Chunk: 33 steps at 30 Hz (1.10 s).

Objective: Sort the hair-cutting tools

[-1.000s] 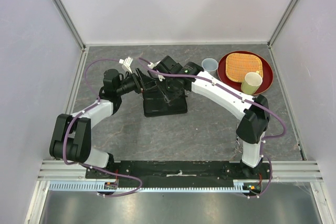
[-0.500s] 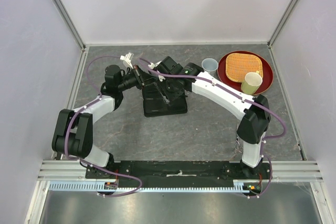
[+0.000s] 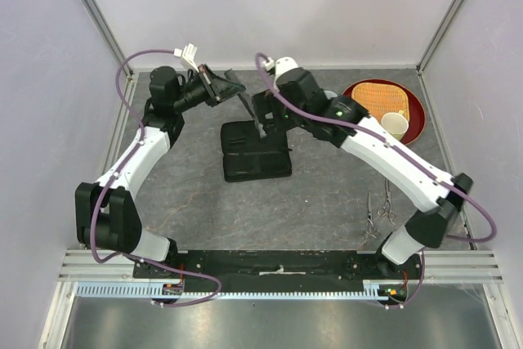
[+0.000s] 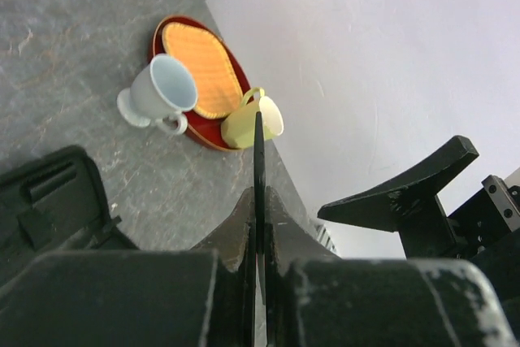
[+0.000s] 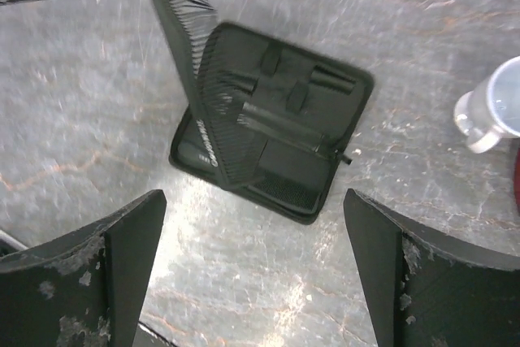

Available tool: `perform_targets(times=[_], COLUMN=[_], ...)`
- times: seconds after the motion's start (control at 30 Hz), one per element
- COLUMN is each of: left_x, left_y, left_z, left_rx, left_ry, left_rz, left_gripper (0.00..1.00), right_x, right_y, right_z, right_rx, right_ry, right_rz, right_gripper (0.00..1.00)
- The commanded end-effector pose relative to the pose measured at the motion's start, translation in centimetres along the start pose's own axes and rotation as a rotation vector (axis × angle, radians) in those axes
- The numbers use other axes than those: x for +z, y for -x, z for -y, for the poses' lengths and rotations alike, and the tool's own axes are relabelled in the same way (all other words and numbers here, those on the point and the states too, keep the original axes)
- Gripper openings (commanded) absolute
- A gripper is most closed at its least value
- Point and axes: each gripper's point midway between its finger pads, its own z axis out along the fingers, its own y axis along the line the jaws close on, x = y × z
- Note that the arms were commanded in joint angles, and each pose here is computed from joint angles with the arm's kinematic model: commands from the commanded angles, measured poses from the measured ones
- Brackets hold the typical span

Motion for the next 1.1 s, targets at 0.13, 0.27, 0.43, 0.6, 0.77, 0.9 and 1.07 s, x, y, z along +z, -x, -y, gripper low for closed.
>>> perform_targets(times=[0.13,0.27,0.43,0.6,0.77,0.9,1.07], left_x=[-1.0,-2.1,-3.9,-5.2,-7.5,-8.7,-8.7], left_y=[7.3,10.9,14.5,15.9,16.7,17.0,16.9], left_z=[8.1,14.1,18.9,18.6,20.5,21.2,20.9], left_rx=[-0.024,-0.055,-0.162,-0.418,-0.429,-0.438,-0.446], left_ry=[-0.072,-0.252,-0.363,-0.283,-0.282,-0.257,-0.244], left_rz=[0.124,0.232,0.351,0.431,0.519,0.559,0.557], left_gripper=[0.02,0.02,0.02,0.02,0.02,0.02,0.02], right_x=[-9.6,-14.2,-16.4,-18.3,-20.0,-20.1,-19.6], right_y=[9.7,13.0,15.9,17.9,19.8,21.1,22.4], right_z=[5.2,5.5,3.9,0.3,-1.6,-3.3,-5.2], right_rx=[0.329,0.449,0.452,0.428,0.441,0.457,0.491], right_ry=[-0.099,-0.006,0.099,0.333,0.474,0.582,0.706], right_rz=[0.531,0.806,0.876,0.930,0.954,0.933,0.893], right_gripper=[0.98,0.98,0.98,0.98,0.98,0.85,0.71])
